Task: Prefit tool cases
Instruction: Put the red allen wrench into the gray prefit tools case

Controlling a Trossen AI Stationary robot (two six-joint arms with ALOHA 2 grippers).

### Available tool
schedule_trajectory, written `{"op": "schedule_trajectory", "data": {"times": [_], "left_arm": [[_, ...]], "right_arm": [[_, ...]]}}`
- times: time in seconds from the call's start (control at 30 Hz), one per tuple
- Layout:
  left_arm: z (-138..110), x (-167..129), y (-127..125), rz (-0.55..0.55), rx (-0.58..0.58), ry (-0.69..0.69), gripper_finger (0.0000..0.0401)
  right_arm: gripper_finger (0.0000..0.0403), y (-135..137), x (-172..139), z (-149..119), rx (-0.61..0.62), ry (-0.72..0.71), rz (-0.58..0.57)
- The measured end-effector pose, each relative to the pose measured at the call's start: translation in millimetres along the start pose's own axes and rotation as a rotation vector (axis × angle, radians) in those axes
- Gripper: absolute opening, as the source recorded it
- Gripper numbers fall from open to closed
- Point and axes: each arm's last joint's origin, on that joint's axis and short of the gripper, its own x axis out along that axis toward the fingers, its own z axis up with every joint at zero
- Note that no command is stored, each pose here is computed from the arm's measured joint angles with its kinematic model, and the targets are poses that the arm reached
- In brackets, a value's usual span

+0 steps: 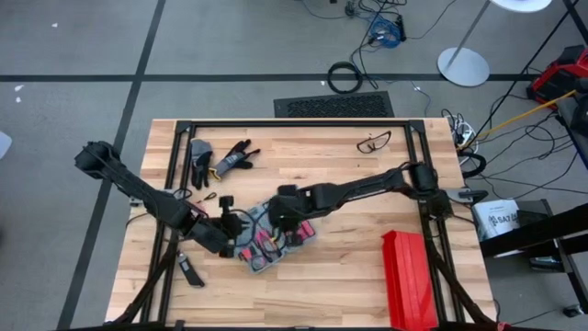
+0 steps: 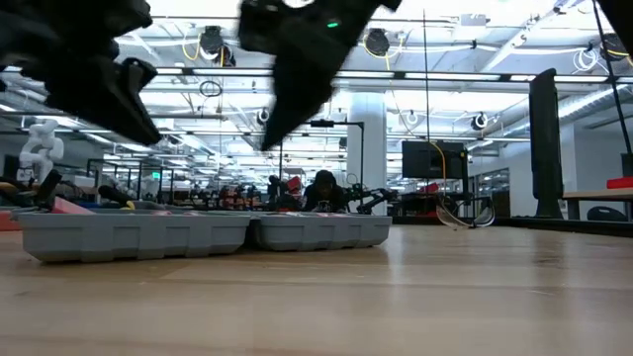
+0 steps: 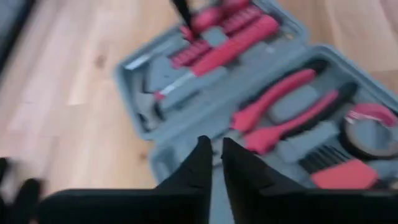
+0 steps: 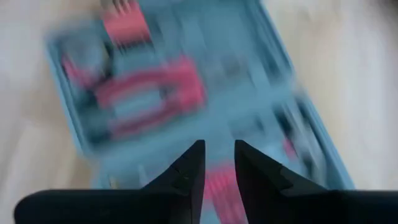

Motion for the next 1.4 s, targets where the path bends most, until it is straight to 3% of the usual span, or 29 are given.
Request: {"op": "schedule_trajectory", "data": {"times": [0.17,0.37,0.57,0.83,1.4], "left_arm": [[0.7,5.3,-12.8,-0.105,0.014,0.004,0.0111],[-4.0,-6.0,-30.6,-0.182,0.152,-0.025,0.0174],[-11.9,-14.6,-46.3,-0.19,0.2,-0.04,0.0178],[-23.2,-8.3,-59.5,-0.194,0.276,0.018,0.0178],[-33.1,4.0,-69.9,-0.192,0.334,0.075,0.0178]], "right_arm": [[0.008,-3.5,-36.9,-16.4,0.009,0.204,-0.104],[0.008,-3.8,-85.8,-44.7,0.083,0.269,-0.137],[0.008,-2.8,-120.7,-98.9,0.294,0.175,-0.18],[0.008,7.5,-123.0,-147.1,0.491,-0.032,-0.133],[0.008,12.8,-121.8,-148.3,0.513,-0.086,-0.113]]}}
